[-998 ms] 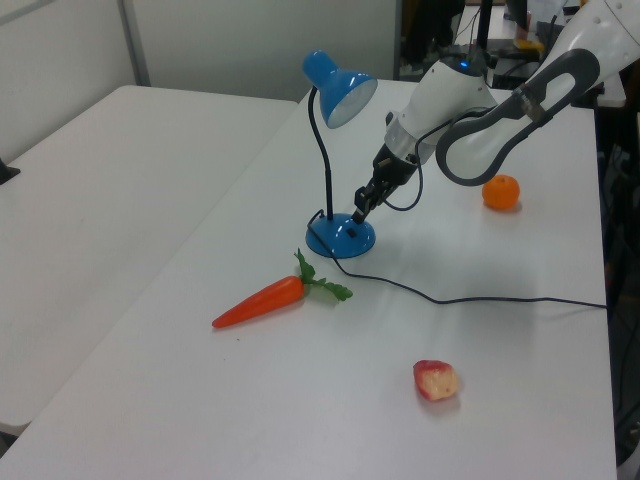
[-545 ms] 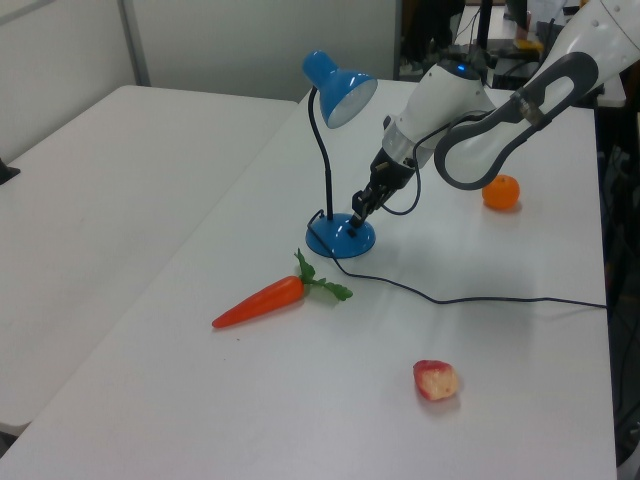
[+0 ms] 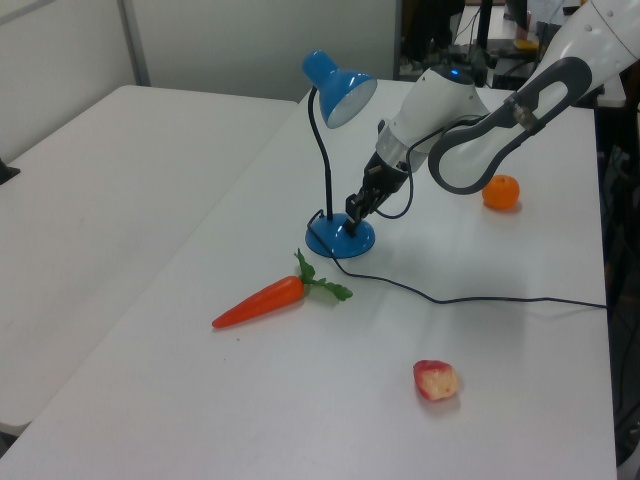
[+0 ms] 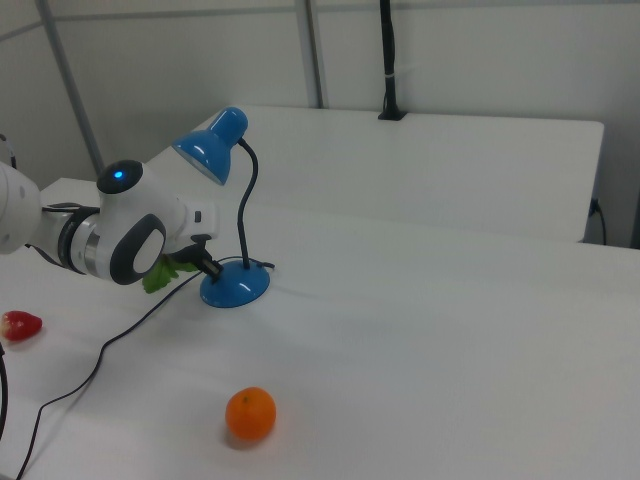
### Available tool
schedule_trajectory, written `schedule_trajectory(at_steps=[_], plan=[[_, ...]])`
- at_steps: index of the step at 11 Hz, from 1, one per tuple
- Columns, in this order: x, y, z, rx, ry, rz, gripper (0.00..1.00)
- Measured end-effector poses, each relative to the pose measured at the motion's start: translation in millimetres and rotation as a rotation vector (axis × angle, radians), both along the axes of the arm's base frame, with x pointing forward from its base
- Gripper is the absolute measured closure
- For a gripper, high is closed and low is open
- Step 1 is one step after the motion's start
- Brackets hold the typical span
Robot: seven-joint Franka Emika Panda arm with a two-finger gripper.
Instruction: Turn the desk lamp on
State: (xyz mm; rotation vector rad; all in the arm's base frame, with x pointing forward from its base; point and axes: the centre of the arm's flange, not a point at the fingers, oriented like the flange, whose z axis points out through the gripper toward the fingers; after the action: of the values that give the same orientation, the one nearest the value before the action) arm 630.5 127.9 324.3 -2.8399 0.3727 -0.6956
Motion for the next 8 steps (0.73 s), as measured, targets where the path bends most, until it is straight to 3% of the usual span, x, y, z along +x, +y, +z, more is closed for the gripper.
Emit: schedule_trajectory(at_steps=[8], plan=[[8.6, -0.5, -2.1, 0.000, -0.006, -0.006, 0.99]])
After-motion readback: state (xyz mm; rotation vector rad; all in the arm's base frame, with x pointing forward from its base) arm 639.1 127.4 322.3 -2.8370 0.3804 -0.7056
